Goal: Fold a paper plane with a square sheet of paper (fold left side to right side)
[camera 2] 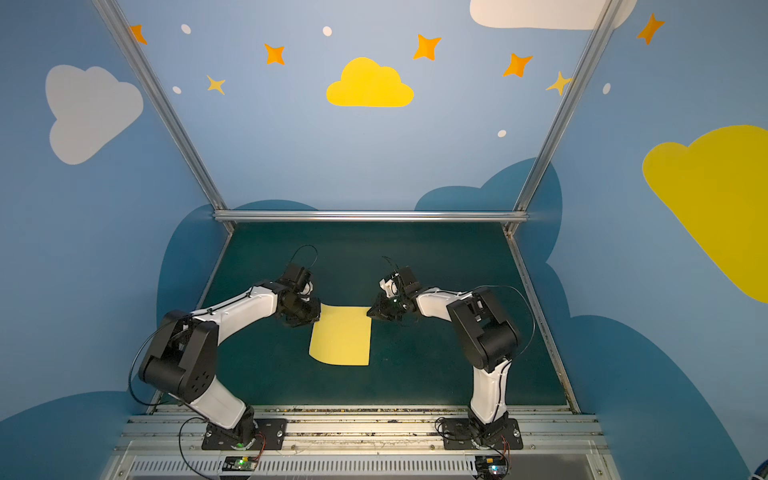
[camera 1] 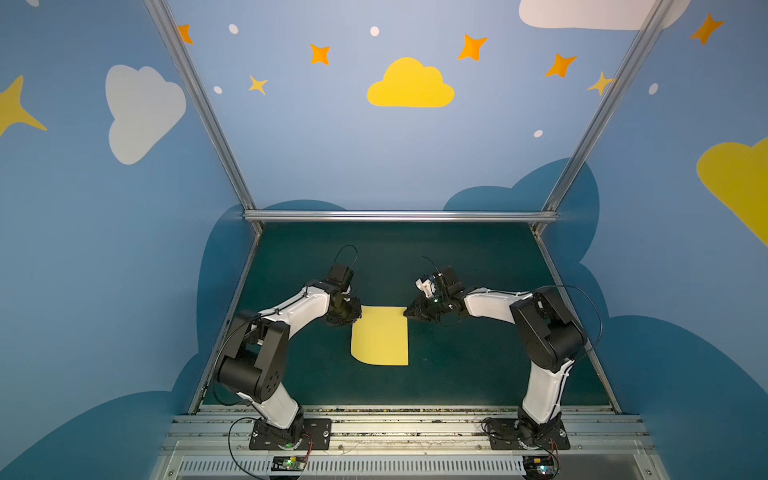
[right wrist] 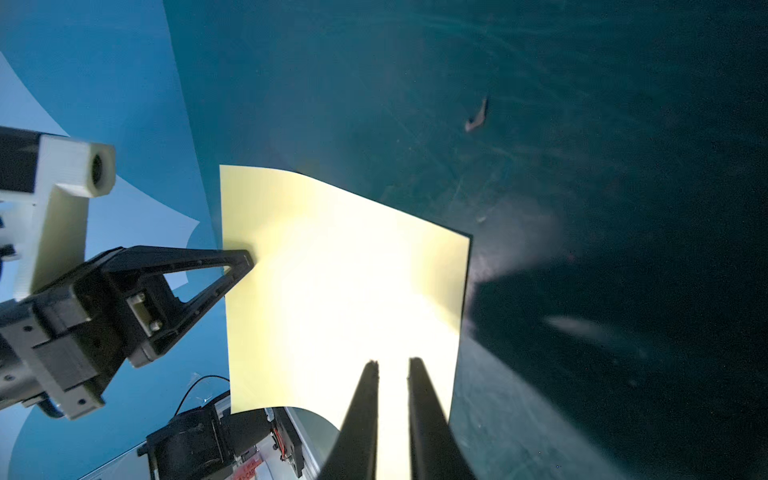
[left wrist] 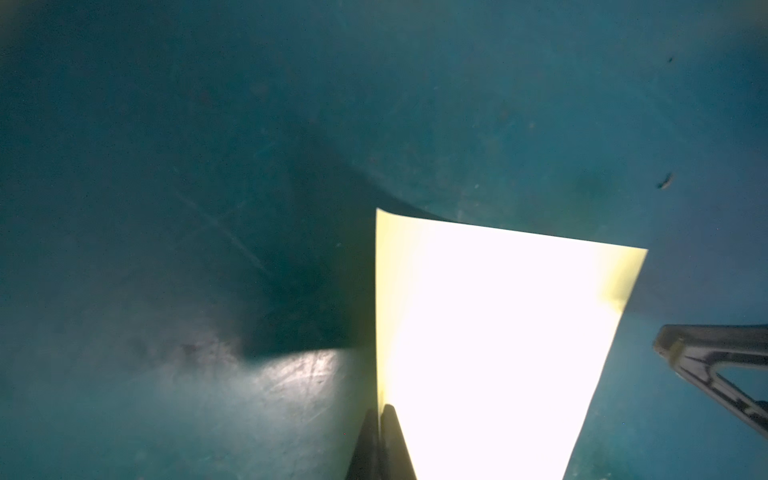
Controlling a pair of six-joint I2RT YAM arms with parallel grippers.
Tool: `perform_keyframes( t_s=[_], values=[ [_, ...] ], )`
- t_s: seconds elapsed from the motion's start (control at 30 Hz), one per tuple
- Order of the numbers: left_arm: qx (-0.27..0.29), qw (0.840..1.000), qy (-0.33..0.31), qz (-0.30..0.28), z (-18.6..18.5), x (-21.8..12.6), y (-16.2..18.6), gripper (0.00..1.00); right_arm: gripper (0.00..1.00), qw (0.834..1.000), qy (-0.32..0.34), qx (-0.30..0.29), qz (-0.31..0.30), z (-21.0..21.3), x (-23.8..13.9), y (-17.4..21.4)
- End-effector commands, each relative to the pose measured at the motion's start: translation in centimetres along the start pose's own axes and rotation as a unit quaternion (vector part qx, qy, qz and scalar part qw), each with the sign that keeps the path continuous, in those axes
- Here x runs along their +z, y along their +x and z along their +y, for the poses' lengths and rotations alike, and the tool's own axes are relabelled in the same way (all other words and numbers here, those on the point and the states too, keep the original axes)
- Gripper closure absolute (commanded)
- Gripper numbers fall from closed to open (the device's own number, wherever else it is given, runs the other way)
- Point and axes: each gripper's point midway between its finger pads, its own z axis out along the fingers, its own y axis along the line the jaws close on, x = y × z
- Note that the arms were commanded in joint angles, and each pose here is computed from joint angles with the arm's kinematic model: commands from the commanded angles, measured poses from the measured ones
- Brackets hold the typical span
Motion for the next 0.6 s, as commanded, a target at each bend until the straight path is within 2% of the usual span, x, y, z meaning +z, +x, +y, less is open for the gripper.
perform_keyframes(
  t_s=[0.0, 0.1, 0.37, 0.57],
  values=[
    [0.011, 1.000, -0.022, -0.008, 0.0, -0.8, -0.6, 0.96, 0.94, 1.000, -0.001, 0.000, 0.004, -0.2, 1.0, 0.2],
    [0.021, 0.999, -0.023, -0.006, -0.7, -1.0, -0.6, 0.96, 1.00, 1.000, 0.009, 0.005, 0.009, -0.8, 1.4, 0.4],
    [0.053, 0.999, 0.001, -0.006, -4.7, -1.5, -0.7, 0.94, 1.00, 0.999, 0.037, 0.019, 0.025, -2.9, 2.4, 1.2],
    [0.058, 0.997, 0.054, 0.009, -9.1, -0.3, -0.3, 0.92, 1.00, 0.998, 0.041, 0.022, 0.031, -3.5, 2.7, 1.7]
  ],
)
